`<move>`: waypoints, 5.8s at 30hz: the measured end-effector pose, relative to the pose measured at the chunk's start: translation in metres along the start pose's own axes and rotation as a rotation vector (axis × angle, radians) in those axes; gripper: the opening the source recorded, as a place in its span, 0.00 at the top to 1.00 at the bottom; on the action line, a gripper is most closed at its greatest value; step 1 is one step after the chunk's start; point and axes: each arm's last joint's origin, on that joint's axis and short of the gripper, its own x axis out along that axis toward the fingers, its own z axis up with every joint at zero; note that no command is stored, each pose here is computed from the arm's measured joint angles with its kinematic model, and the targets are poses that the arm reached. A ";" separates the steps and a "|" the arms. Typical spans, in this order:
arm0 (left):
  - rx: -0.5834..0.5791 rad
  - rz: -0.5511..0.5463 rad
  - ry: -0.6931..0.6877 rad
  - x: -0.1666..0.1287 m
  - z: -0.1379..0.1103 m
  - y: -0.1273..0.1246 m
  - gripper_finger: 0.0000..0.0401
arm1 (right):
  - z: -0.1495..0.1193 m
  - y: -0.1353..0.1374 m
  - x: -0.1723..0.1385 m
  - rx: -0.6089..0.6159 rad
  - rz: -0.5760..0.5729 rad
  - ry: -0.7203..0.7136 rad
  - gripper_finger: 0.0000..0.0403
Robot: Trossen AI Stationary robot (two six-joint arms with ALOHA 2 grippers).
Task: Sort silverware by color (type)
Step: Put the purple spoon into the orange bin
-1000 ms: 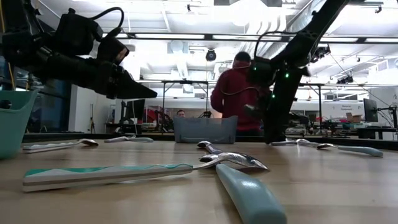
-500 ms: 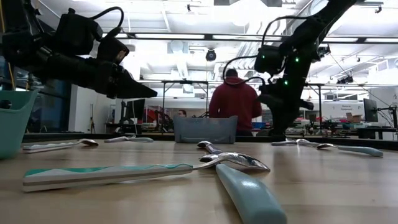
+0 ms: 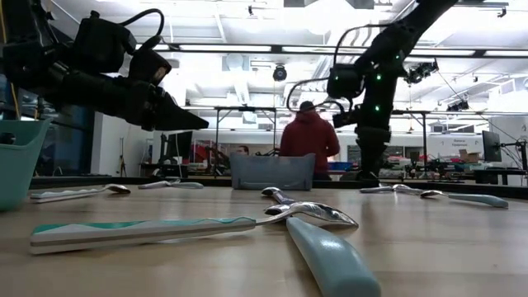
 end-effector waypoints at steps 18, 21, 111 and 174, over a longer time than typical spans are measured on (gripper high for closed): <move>0.001 -0.001 0.008 0.000 -0.001 0.000 1.00 | -0.003 -0.011 0.034 -0.086 0.006 0.136 0.50; 0.001 -0.001 0.007 0.000 -0.001 0.000 1.00 | -0.004 -0.012 0.035 -0.081 0.019 0.141 0.50; 0.002 -0.007 0.048 0.000 -0.005 -0.001 1.00 | 0.016 0.005 0.024 -0.029 0.078 0.473 0.62; 0.002 -0.006 0.045 0.000 -0.004 -0.001 1.00 | 0.005 0.190 -0.151 0.295 0.422 0.362 0.93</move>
